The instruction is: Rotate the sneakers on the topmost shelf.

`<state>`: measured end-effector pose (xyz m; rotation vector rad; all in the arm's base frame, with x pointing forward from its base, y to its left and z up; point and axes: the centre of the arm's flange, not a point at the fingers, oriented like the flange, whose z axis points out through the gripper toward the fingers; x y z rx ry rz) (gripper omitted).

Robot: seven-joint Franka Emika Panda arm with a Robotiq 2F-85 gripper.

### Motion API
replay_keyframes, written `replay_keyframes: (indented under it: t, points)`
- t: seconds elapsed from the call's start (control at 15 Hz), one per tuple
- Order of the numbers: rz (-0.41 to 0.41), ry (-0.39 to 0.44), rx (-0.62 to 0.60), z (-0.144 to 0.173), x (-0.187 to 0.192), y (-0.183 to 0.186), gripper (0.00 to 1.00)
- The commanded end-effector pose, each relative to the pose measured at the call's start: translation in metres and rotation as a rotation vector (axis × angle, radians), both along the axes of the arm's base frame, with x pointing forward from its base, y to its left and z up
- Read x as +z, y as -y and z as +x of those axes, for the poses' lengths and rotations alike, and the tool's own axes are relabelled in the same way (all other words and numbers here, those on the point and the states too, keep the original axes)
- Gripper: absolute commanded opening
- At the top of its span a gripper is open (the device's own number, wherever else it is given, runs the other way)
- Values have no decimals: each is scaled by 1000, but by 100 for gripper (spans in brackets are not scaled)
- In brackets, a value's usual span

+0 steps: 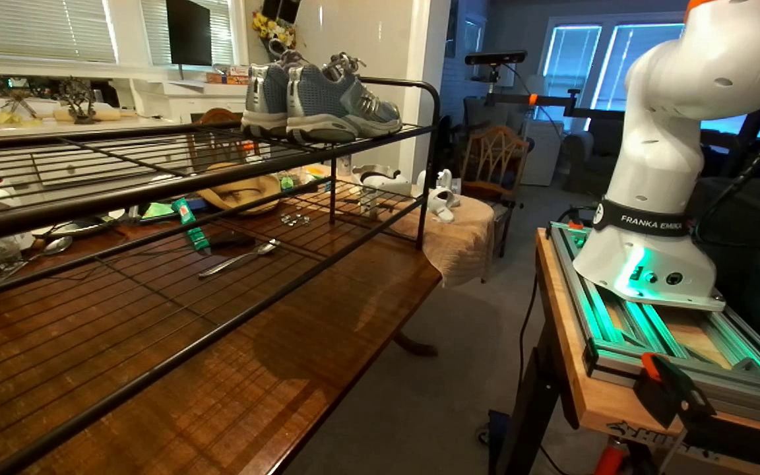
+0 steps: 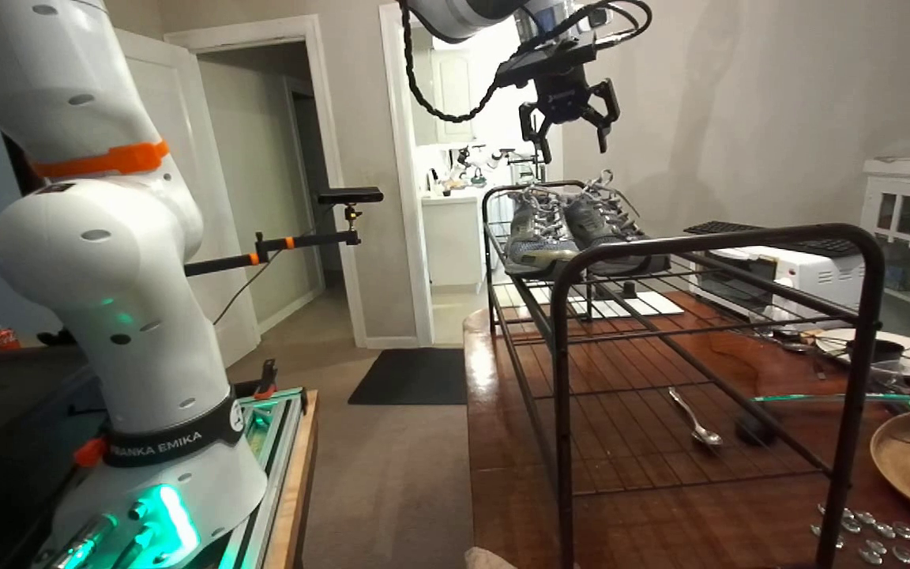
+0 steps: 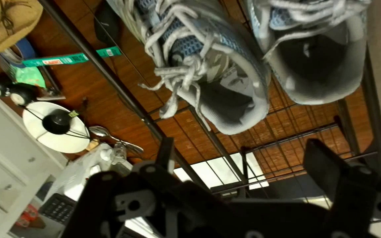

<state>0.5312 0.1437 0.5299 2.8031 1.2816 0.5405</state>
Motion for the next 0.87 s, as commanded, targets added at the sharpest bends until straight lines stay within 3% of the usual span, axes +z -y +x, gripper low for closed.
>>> replay_keyframes:
  t: [0.0, 0.47, 0.53, 0.8]
  points:
    - [-28, 53, -191, -31, 5, 8, 100]
    - [-98, 74, -559, -60, 3, 33, 100]
    - [-74, 81, -466, -42, 10, 32, 100]
    - [-76, 81, -534, -49, 5, 36, 100]
